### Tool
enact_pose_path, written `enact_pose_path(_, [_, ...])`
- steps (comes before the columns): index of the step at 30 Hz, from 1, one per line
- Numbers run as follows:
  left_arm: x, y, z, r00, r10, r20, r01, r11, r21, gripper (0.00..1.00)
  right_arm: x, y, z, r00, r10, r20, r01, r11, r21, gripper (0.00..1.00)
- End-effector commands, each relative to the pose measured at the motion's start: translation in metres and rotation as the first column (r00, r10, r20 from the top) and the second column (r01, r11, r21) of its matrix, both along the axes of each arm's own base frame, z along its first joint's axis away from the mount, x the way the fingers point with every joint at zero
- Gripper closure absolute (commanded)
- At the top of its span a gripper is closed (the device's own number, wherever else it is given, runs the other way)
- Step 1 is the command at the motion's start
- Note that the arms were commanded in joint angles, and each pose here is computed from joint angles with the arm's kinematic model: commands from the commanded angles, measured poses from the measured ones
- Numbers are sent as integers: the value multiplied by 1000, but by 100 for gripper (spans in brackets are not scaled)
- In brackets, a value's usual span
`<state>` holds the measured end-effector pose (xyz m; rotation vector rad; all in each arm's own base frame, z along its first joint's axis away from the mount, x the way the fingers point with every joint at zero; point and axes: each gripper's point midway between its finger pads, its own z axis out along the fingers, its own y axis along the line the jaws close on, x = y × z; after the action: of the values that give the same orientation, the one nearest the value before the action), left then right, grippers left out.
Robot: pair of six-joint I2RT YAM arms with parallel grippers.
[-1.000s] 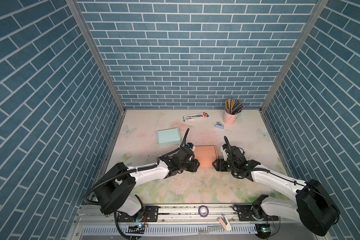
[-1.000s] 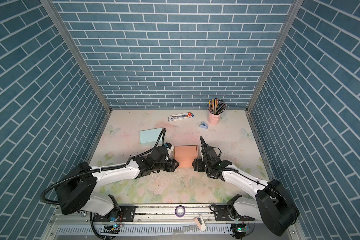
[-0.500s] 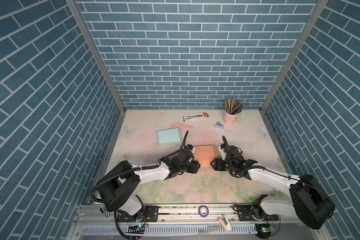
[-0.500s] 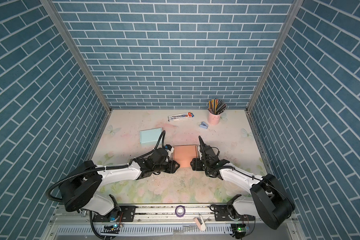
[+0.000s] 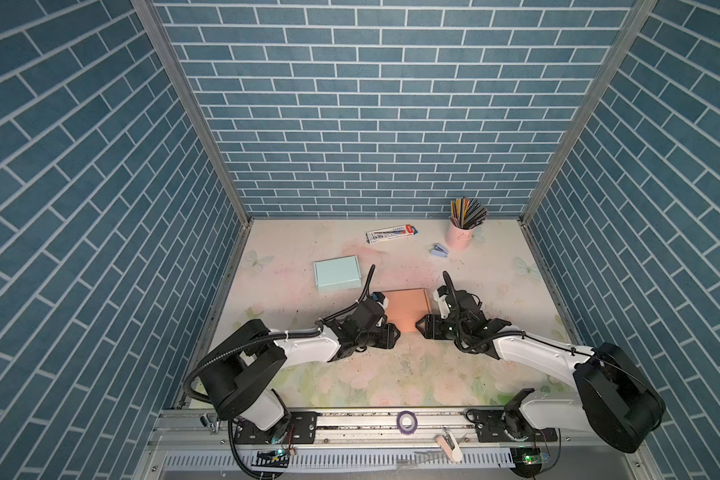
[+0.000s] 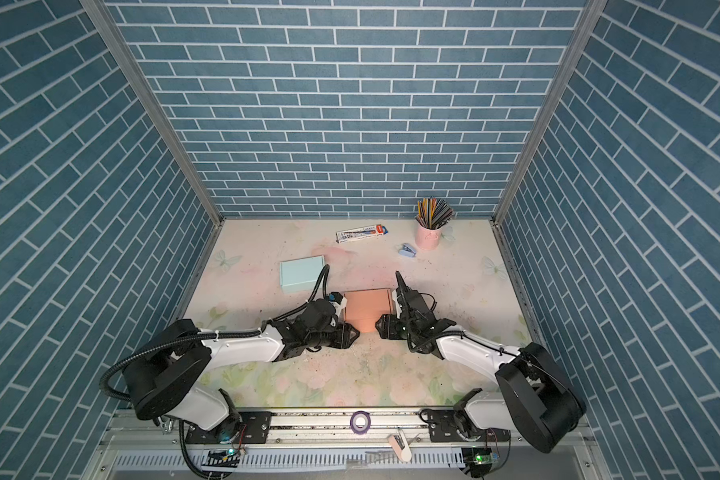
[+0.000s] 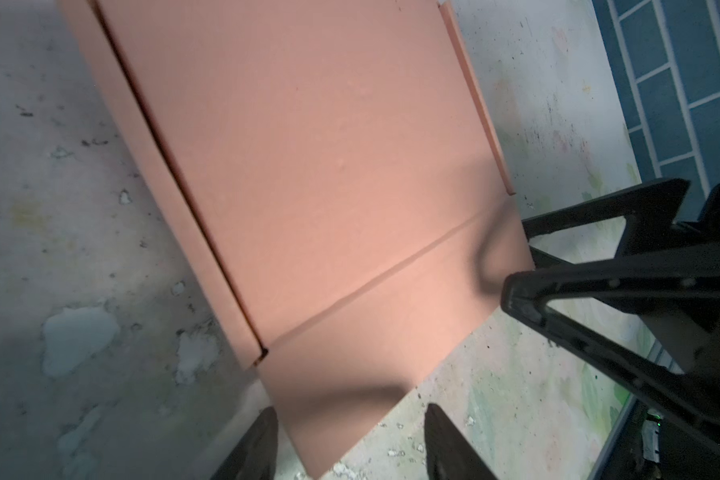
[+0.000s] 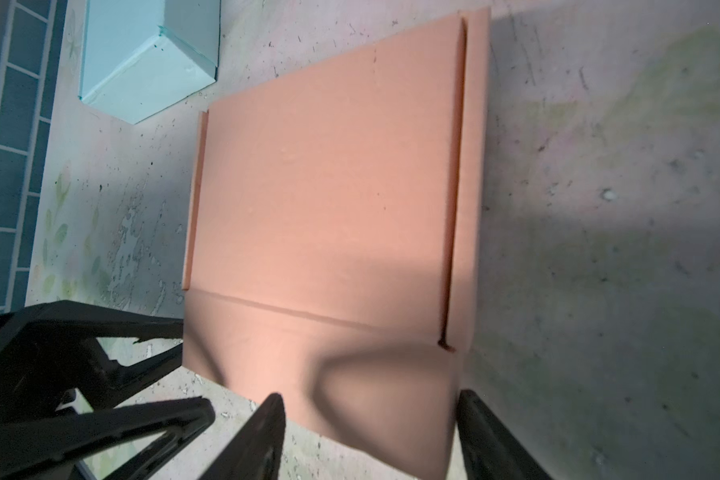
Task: Fold the paper box
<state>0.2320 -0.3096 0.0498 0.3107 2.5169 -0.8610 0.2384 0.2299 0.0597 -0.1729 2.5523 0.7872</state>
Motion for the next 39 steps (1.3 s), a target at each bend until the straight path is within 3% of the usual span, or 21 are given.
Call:
enact_pose_path(1, [3, -1, 6, 1000, 12, 21, -11, 1000, -23, 44, 1, 4, 4, 1000, -9, 1, 9, 1000, 15, 34])
enact_pose_path(28, [26, 5, -11, 996, 46, 72, -48, 998, 29, 57, 16, 1, -21, 1000, 9, 21, -7, 995, -104, 44])
enact_pose_path(39, [19, 6, -7, 998, 20, 60, -20, 1000, -3, 51, 19, -4, -22, 999, 13, 38, -7, 989, -147, 44])
